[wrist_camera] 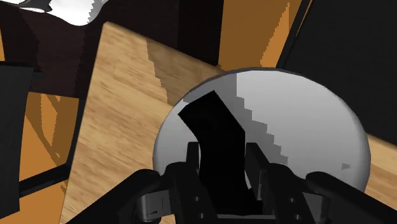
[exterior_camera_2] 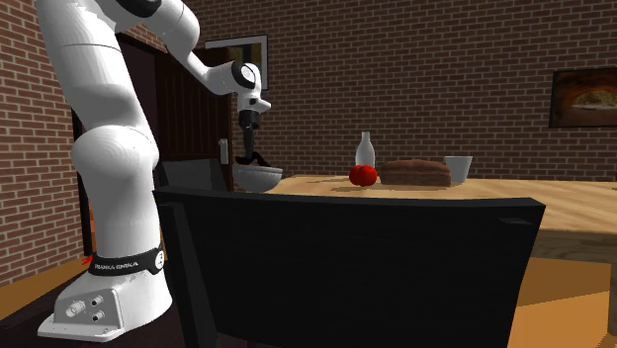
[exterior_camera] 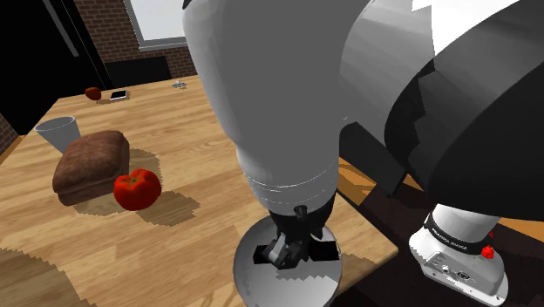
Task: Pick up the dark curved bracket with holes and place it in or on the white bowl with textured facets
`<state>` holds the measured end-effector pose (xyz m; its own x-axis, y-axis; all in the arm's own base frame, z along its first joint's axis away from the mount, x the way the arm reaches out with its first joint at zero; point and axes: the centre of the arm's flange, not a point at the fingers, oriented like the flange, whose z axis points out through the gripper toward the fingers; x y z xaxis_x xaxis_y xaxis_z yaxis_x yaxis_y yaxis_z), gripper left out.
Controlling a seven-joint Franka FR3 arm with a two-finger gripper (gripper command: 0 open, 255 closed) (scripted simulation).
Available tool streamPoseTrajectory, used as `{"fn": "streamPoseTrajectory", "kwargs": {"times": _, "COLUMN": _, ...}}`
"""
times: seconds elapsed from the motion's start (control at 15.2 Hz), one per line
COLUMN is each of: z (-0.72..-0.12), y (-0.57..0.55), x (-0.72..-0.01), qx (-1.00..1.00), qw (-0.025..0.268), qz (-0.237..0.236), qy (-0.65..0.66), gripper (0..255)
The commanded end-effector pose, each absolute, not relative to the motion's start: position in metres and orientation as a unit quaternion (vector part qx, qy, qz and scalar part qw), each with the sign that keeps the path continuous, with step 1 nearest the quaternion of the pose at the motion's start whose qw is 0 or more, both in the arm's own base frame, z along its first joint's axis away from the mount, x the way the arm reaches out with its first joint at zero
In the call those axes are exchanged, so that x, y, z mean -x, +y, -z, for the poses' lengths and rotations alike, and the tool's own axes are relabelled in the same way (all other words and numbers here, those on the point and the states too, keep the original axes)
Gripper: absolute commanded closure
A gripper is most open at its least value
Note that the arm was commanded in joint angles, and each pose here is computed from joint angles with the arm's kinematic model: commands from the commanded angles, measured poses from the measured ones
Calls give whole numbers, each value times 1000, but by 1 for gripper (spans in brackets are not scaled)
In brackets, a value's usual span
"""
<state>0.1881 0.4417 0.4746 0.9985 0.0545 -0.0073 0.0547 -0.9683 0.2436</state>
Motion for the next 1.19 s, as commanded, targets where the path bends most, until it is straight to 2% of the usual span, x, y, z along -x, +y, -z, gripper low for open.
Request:
{"fn": "streamPoseTrajectory", "kwargs": {"times": 0.0, "z": -471, "y": 442, "x": -188, "qx": -992, "qw": 123, "qz": 0, "qy": 27, "gripper": 255}}
{"fn": "streamPoseTrajectory", "kwargs": {"times": 0.4, "z": -471, "y": 442, "x": -188, "qx": -992, "qw": 123, "qz": 0, "qy": 27, "gripper": 255}}
{"fn": "streamPoseTrajectory", "kwargs": {"times": 0.46, "z": -471, "y": 442, "x": -188, "qx": -992, "qw": 123, "qz": 0, "qy": 27, "gripper": 0}}
{"fn": "streamPoseTrajectory", "kwargs": {"times": 0.79, "z": -471, "y": 442, "x": -188, "qx": -992, "qw": 123, "qz": 0, "qy": 27, "gripper": 0}}
{"fn": "streamPoseTrajectory", "kwargs": {"times": 1.12, "z": -519, "y": 454, "x": -187, "qx": -992, "qw": 123, "qz": 0, "qy": 27, "gripper": 0}}
